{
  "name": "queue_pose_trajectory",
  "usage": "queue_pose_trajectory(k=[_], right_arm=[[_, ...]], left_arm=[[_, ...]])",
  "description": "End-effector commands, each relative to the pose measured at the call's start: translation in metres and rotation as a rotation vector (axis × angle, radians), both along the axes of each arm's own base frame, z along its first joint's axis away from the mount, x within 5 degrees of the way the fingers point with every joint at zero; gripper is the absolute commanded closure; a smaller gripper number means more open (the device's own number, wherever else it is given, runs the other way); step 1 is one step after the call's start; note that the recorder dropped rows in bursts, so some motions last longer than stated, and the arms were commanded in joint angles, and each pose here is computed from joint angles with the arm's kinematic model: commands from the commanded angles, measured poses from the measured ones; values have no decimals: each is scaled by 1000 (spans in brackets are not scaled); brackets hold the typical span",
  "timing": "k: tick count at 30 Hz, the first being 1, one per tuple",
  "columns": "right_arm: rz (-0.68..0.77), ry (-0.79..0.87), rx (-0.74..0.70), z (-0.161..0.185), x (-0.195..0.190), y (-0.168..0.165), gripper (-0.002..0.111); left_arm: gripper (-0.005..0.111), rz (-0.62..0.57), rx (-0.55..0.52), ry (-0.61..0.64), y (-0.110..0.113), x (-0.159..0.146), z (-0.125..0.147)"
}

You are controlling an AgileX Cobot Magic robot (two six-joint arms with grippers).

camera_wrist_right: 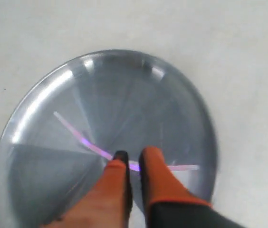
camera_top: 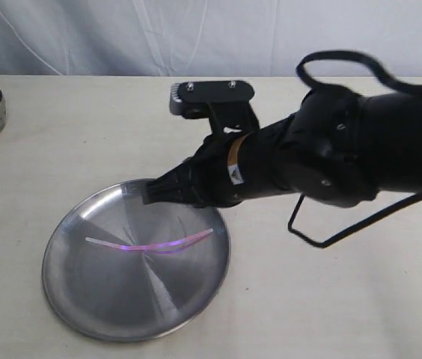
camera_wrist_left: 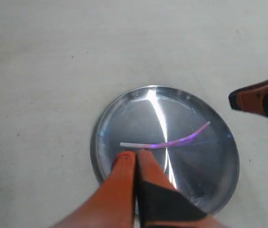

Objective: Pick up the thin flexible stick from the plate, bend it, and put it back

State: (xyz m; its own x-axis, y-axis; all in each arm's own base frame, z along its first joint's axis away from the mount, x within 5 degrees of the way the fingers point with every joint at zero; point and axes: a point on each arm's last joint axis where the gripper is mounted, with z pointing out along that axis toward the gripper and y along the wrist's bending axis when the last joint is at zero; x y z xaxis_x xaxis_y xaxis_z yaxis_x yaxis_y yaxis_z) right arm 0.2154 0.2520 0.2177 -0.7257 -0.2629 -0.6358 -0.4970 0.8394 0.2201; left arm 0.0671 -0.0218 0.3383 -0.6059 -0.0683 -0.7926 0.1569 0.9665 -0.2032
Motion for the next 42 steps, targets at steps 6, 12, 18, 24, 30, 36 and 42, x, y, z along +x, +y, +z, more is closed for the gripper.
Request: queue_pose_trajectory(k=[6, 12, 18, 24, 30, 36, 42], right_arm=[[-119, -195, -38, 72, -2, -76, 108], [-164, -237, -31, 96, -37, -114, 108], [-176, -264, 50, 110, -51, -125, 108], [-176, -271, 57, 112, -52, -126, 108], [-176, -271, 57, 112, -52, -126, 108], [-223, -313, 64, 122, -55, -142, 108], [-445, -413, 132, 144, -59, -191, 108]], left_arm=[[107, -19, -74, -172, 5, -49, -22], [107, 74, -17, -357, 15, -41, -30], [107, 80, -37, -378, 14, -37, -33], [107, 86, -12, -383, 16, -37, -33], [107, 86, -12, -383, 16, -37, -33], [107, 86, -12, -383, 16, -37, -33], [107, 86, -12, -383, 16, -37, -33]])
